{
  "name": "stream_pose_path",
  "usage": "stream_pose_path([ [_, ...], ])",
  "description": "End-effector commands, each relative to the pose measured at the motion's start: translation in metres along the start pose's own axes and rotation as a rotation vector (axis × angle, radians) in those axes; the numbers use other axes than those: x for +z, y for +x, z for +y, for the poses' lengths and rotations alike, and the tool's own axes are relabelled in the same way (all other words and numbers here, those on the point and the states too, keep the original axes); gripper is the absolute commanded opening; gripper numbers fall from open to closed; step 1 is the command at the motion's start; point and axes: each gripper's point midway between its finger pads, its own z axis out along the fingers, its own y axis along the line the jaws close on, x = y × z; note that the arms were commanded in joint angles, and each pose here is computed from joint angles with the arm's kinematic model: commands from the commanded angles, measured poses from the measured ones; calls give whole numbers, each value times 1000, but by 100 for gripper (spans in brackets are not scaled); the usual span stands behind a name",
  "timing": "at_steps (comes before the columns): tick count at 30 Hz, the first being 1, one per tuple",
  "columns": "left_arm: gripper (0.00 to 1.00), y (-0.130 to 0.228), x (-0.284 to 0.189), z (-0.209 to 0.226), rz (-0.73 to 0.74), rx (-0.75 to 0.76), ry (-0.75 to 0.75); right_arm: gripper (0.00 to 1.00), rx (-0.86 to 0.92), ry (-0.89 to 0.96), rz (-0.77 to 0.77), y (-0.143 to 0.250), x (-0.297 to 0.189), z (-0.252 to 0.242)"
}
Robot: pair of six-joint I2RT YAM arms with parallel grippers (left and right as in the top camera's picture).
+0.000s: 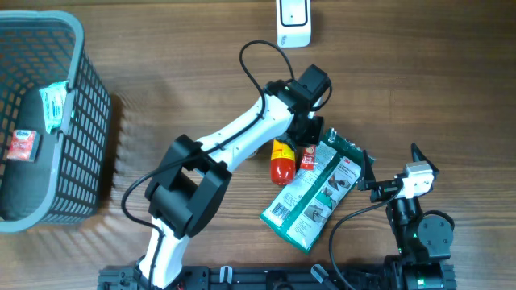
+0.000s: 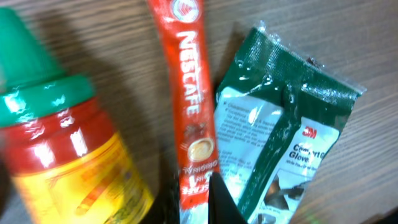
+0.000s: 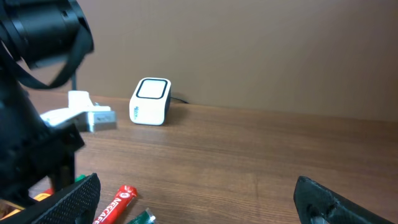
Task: Scan the item barcode
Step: 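Carry the Nescafe stick to the table and lay it by the package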
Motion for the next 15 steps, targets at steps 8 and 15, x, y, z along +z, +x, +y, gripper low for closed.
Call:
stream_pose_path([
  [8, 4, 45, -99, -61, 250, -133, 411, 100, -9, 9, -1, 0, 0, -1],
  [15, 4, 71, -120, -71, 411, -213, 519, 100, -9, 10, -1, 0, 0, -1],
])
